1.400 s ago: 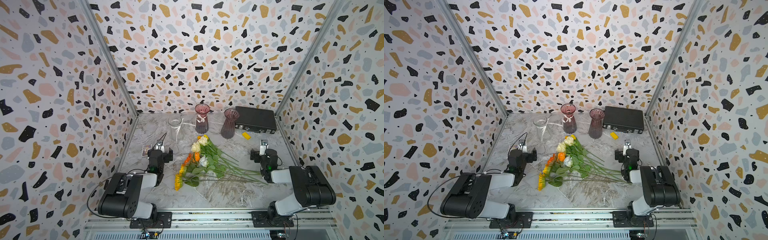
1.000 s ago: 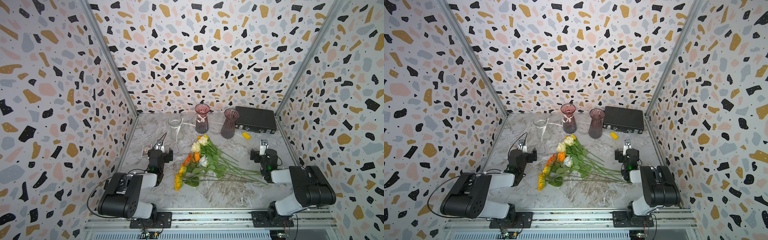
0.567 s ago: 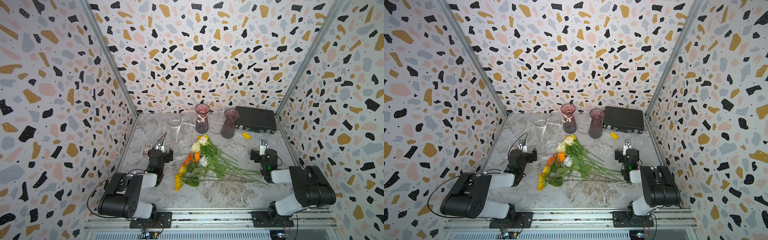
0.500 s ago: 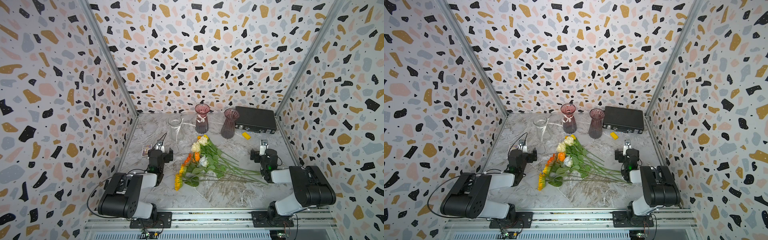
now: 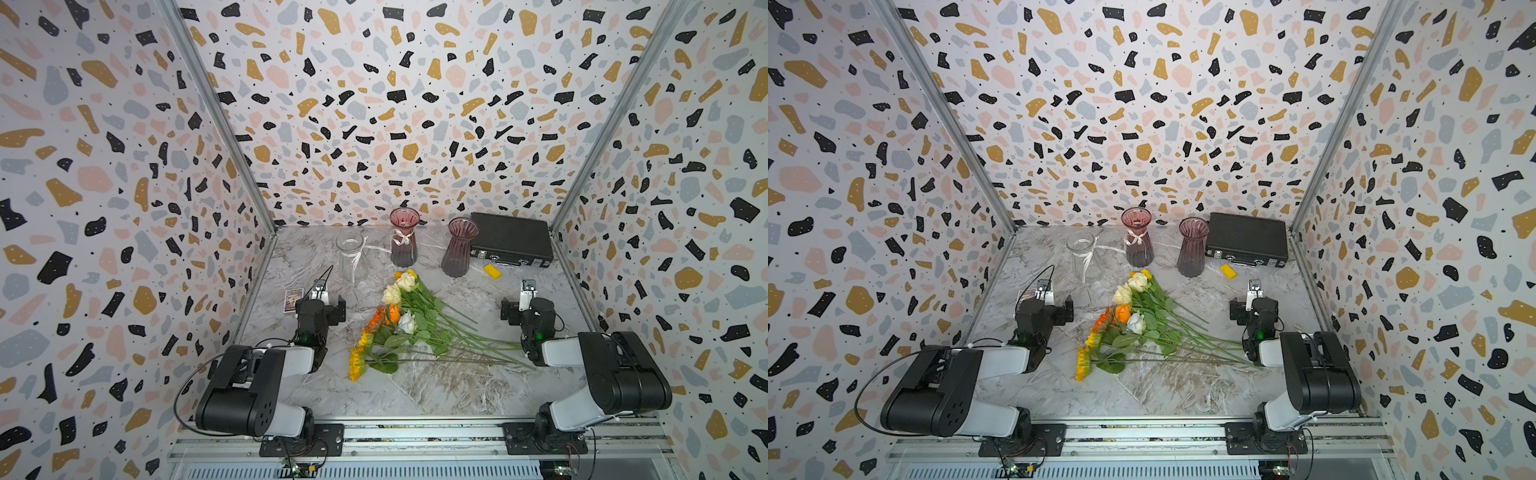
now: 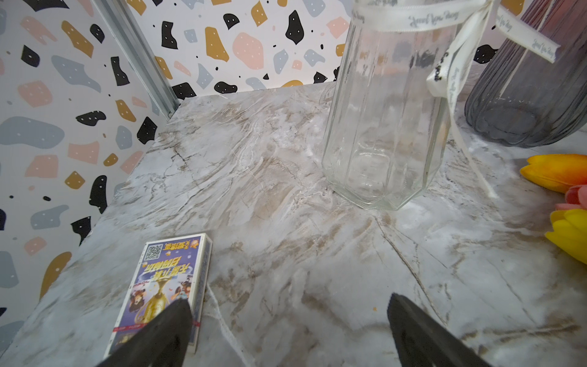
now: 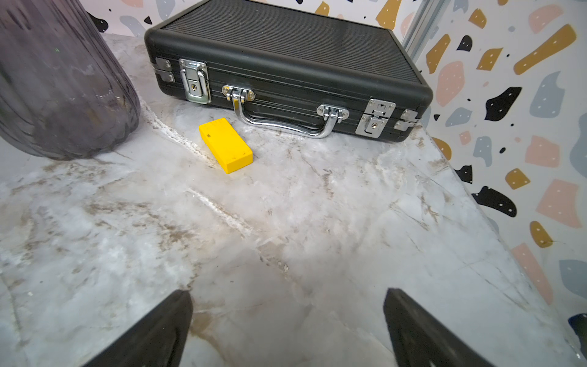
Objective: Arrange the flowers in different vases according to their variety
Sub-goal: Pick up the flower at the center of the board, then insert the flower into the vase.
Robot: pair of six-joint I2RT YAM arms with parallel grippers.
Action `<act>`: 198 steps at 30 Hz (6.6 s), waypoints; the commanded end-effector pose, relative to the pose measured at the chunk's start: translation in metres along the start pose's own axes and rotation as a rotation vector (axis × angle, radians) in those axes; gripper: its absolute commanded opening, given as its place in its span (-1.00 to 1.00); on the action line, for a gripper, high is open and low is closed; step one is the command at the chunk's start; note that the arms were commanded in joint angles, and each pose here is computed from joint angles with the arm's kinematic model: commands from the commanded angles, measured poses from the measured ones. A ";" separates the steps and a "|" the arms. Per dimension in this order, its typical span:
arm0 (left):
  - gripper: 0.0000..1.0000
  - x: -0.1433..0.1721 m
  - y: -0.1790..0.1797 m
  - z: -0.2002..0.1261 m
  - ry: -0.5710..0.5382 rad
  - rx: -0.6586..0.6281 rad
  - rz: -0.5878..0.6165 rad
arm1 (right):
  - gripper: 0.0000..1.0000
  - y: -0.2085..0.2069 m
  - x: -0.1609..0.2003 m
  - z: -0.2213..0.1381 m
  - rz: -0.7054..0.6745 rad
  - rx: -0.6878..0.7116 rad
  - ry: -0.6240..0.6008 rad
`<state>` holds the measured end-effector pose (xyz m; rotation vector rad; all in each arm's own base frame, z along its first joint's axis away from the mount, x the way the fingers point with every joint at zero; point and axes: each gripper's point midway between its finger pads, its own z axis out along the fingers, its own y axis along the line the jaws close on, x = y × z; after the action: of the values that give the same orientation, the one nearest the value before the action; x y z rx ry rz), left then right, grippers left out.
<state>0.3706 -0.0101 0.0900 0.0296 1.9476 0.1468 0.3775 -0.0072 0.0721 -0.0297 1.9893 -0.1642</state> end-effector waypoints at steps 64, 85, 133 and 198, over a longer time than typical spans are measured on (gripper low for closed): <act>1.00 -0.142 -0.082 -0.282 0.155 0.806 0.051 | 0.25 0.313 0.016 -0.171 -1.024 -0.974 0.541; 0.99 -0.140 -0.081 -0.278 0.145 0.790 0.064 | -0.24 0.314 0.022 -0.142 -1.035 -0.909 0.535; 0.99 -0.167 -0.060 -0.296 -0.011 0.708 0.063 | -1.00 0.274 -0.114 -0.194 -0.707 -0.806 0.366; 0.99 -0.164 -0.075 -0.246 -0.272 0.688 -0.031 | -1.00 0.282 -0.503 -0.057 0.100 -0.752 -0.702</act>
<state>0.2059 -0.1215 0.3129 0.4380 1.7048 -0.5470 0.5631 0.3315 0.4865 -0.4219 1.3071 0.5763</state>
